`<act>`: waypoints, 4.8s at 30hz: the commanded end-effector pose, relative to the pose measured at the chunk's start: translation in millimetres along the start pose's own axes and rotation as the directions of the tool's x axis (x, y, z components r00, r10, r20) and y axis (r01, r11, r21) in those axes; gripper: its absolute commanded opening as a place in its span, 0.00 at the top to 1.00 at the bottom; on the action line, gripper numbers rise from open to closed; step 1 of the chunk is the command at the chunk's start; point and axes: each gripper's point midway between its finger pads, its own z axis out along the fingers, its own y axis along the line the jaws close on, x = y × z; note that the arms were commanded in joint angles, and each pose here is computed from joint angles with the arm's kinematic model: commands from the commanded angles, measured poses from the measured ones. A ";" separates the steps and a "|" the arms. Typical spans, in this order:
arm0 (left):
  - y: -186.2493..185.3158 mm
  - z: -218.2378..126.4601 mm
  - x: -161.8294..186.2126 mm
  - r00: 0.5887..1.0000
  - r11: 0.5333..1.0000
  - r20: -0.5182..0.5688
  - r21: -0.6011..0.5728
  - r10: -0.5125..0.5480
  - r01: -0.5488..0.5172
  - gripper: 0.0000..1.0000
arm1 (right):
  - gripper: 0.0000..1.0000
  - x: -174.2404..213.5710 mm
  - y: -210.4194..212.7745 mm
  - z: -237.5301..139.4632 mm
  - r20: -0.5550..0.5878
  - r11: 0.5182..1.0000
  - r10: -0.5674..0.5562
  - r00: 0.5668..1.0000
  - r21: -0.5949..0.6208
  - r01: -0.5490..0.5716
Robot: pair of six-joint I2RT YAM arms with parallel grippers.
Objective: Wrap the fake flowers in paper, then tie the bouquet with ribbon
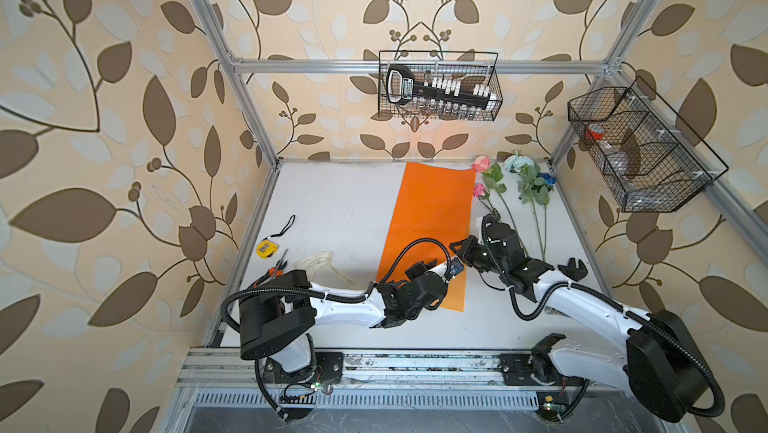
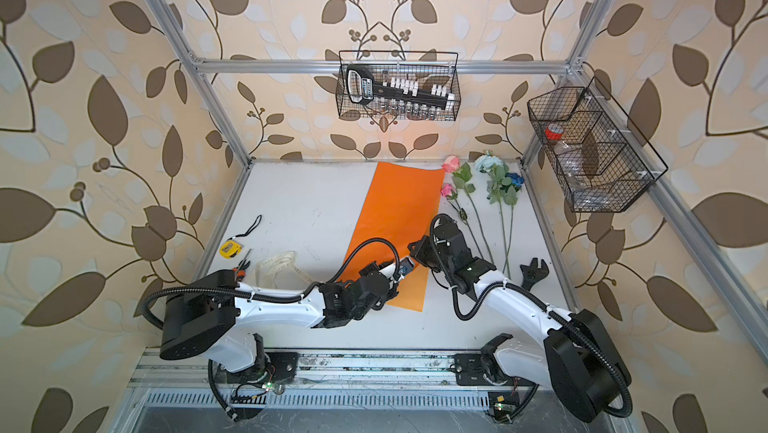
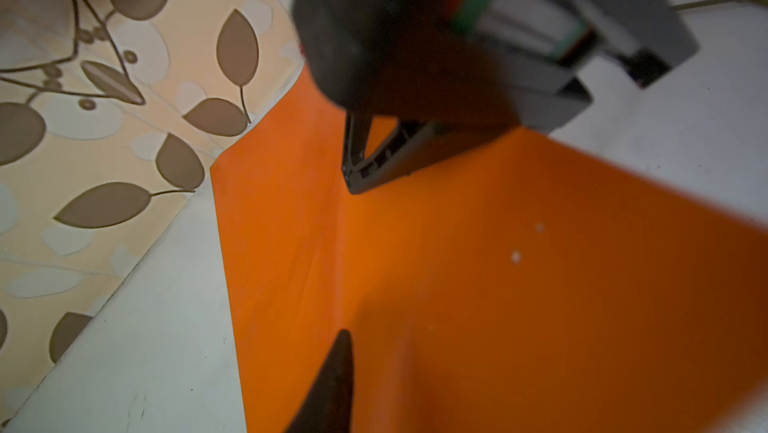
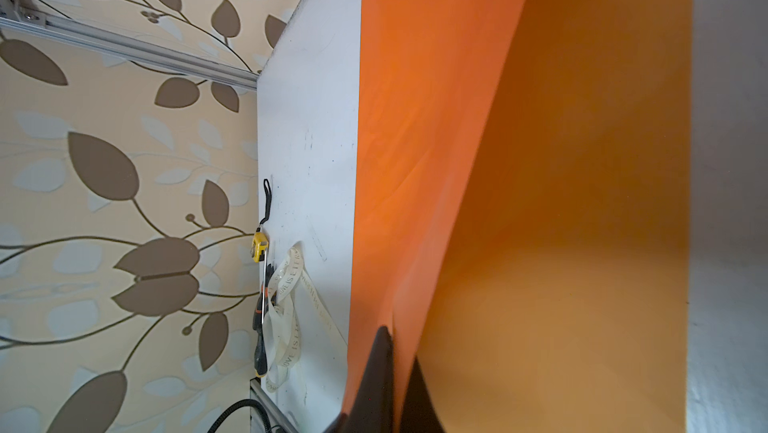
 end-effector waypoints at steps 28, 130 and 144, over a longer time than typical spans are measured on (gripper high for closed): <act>187.3 -70.2 50.2 0.408 0.414 0.133 0.025 -0.903 0.910 1.00 | 0.21 -79.8 -2.1 -38.7 0.103 0.818 -0.477 0.873 0.416 0.398; 339.9 27.9 185.7 0.215 0.204 0.009 -0.274 -0.977 0.940 0.50 | 0.67 -38.9 -87.0 -65.3 -0.003 0.839 -0.230 0.973 0.506 0.200; 288.0 -5.5 84.1 0.487 0.490 -0.071 -0.219 -0.870 0.843 0.01 | 0.64 -169.5 -184.0 -72.0 0.122 0.714 -0.171 0.978 0.700 0.038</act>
